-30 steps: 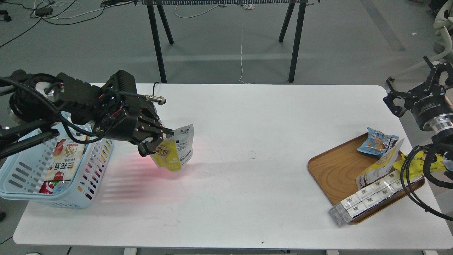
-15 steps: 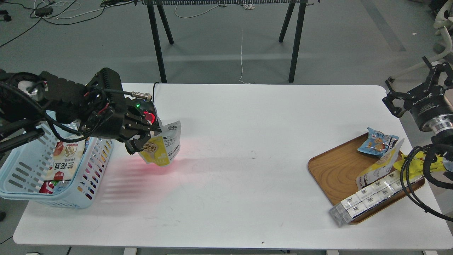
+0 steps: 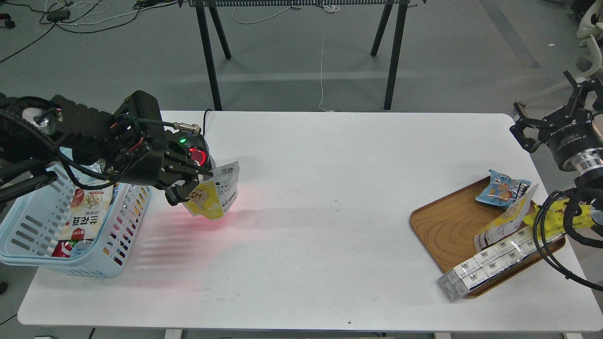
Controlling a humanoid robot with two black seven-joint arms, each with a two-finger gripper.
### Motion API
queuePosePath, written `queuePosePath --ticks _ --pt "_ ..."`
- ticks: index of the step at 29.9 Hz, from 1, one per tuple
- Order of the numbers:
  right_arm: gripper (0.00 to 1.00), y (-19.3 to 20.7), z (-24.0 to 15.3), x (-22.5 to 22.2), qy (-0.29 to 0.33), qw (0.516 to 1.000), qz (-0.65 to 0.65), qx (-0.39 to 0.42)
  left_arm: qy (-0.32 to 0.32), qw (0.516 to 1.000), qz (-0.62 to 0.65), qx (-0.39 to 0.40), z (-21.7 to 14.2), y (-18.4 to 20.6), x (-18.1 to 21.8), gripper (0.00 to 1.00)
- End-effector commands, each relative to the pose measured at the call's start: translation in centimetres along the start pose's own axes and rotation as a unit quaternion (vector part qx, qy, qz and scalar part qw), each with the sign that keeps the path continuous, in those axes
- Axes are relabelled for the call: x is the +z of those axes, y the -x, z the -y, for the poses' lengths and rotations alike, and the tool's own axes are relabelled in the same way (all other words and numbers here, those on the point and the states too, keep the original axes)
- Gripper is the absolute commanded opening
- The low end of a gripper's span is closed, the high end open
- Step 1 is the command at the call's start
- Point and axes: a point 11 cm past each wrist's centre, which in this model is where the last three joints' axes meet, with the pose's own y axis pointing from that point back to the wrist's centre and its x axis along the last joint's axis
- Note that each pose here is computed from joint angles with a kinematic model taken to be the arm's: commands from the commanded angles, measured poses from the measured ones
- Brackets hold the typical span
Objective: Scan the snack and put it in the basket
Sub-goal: 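Lift the pouch with the left gripper over the blue basket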
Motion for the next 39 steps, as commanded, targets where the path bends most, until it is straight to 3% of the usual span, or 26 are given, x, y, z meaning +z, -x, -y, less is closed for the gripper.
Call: queuePosePath --ticks 1,10,18,31,39 --pt "0.99 0.0 0.0 0.0 0.000 1.000 0.000 0.000 0.000 1.000 0.000 0.000 0.0 0.0 0.0 0.01" --pt "0.99 0.0 0.0 0.0 0.001 1.000 -0.001 0.000 -0.005 1.000 0.001 0.003 -0.4 -0.1 -0.2 0.01" --pt "0.99 -0.2 -0.1 -0.7 -0.001 1.000 -0.011 0.000 -0.079 0.996 -0.004 0.035 -6.1 -0.6 -2.9 0.01" --pt "0.99 -0.1 0.0 -0.7 -0.001 1.000 -0.012 -0.002 -0.201 0.979 -0.017 0.035 -15.5 5.9 -5.4 0.01" --pt "0.99 0.3 0.3 -0.8 0.005 0.999 -0.029 -0.013 -0.216 0.976 -0.014 0.032 -17.6 10.2 -4.1 0.01"
